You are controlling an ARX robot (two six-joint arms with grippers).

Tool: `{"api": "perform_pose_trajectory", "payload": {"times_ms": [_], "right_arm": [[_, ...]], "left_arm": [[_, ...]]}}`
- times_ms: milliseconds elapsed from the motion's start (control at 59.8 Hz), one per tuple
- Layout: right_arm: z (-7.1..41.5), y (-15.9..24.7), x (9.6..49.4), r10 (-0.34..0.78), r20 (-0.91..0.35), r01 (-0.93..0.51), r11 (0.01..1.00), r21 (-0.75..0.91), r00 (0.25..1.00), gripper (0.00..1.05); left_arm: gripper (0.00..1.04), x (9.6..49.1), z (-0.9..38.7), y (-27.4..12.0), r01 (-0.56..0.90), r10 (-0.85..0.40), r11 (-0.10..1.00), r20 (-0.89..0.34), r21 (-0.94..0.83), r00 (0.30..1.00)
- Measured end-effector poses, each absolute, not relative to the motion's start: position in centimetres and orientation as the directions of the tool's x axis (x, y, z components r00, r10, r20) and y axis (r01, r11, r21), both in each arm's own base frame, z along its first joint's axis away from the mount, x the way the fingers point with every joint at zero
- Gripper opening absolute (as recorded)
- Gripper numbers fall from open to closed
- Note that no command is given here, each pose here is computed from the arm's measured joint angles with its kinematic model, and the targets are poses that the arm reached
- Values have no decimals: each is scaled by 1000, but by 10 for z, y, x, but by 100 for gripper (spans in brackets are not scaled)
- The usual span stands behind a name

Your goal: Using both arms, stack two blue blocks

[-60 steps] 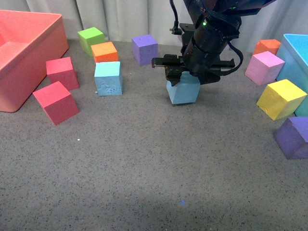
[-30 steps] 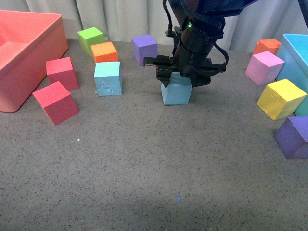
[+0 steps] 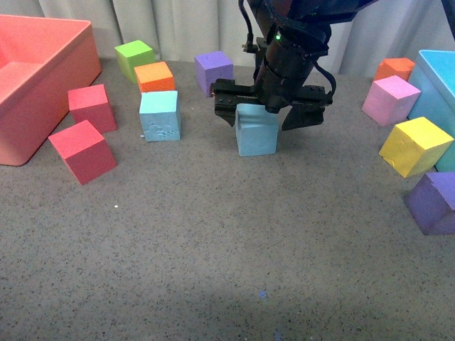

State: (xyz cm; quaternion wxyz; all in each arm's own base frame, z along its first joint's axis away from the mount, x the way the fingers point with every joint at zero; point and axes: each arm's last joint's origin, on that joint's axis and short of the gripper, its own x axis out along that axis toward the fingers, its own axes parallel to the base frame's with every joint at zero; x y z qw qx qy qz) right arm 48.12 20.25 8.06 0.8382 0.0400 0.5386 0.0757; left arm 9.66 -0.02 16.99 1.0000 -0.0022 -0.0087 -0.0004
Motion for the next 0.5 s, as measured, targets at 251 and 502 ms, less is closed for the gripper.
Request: {"api": "perform_pose_trajectory", "payload": {"times_ms": [251,502], "right_arm": [[109,199,475,160,-866,-92,987,132,474,95],[118,167,444,-8,-504,-48,994,-98,864,72]], "left_arm": [[98,97,170,0,1,-1,1000,17,-4,1000],[98,97,170,0,2,-2,1000,17,-4,1000]]}}
